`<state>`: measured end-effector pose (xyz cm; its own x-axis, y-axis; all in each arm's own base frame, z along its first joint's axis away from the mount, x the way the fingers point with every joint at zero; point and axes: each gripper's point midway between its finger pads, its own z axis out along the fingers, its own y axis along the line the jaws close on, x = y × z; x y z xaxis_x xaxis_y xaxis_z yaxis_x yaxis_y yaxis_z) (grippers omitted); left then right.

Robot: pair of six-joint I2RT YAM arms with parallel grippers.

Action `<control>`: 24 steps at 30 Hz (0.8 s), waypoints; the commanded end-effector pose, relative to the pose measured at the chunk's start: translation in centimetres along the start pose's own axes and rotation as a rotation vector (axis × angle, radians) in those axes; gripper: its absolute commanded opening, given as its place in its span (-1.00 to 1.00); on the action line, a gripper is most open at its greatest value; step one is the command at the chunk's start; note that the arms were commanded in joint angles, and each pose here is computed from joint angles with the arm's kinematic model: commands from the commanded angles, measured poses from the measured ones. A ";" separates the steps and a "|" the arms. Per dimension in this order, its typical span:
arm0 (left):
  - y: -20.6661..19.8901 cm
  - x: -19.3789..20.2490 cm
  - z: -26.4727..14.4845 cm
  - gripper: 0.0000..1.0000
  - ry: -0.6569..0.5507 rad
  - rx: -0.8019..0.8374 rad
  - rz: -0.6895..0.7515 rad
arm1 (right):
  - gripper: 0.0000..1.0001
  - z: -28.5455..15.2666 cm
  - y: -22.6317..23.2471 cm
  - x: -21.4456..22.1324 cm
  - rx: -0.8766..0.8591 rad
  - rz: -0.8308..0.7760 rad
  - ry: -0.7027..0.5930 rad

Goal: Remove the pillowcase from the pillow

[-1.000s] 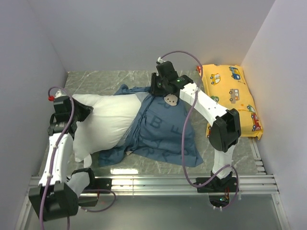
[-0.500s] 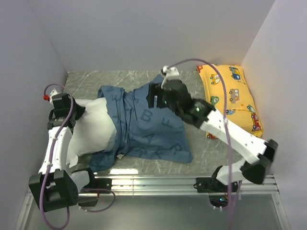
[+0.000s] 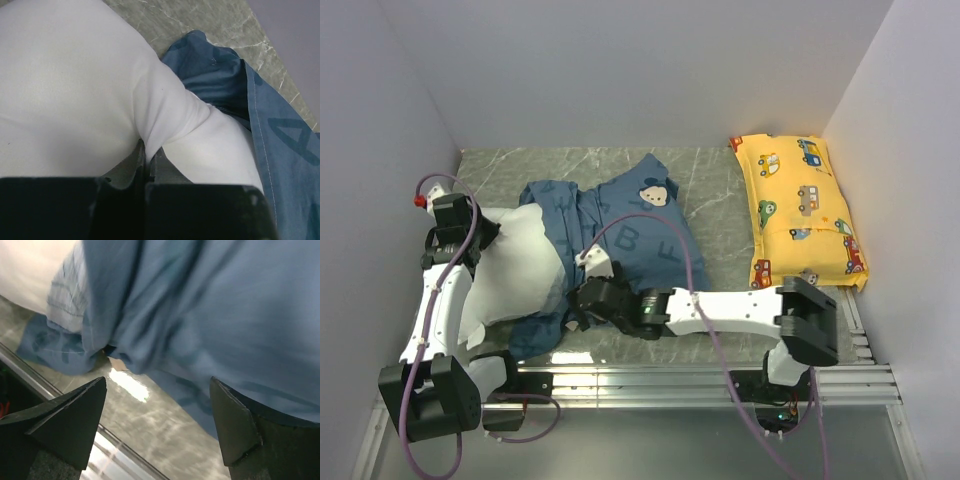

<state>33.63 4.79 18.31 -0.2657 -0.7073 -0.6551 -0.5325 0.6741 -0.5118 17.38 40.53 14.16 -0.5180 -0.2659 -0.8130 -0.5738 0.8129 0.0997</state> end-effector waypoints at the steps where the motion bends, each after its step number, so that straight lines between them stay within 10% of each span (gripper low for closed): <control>1: -0.4 -1.0 0.0 -0.99 -0.029 -0.002 0.034 | 0.81 1.6 1.7 -2.7 0.005 0.116 -0.129; 6: -0.5 -1.3 -0.1 -0.99 -0.021 -0.005 0.070 | 0.52 3.2 -0.6 -1.2 0.106 0.152 -0.152; 9: -1.1 -1.8 -0.1 -0.99 -0.020 0.009 0.084 | -0.84 2.6 -4.0 -0.5 0.191 0.183 -0.153; 10: -1.6 -2.1 -0.1 -0.99 -0.020 0.019 0.085 | -0.99 2.7 -6.0 0.7 0.226 0.193 -0.135; 16: -3.6 -3.4 -0.4 -0.99 -0.023 0.079 0.103 | -1.00 -2.1 -9.2 -1.1 0.218 0.240 -0.194; 24: -7.4 -5.0 -1.1 -0.96 0.001 0.149 0.179 | -1.00 -14.4 -6.1 -17.2 0.046 0.208 -0.416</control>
<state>35.50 2.93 19.41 -0.4423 -0.6418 -0.6265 -0.4686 0.7610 -0.4487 20.63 34.55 25.32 -0.4390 0.0445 -0.8974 -0.4257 0.8693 0.2513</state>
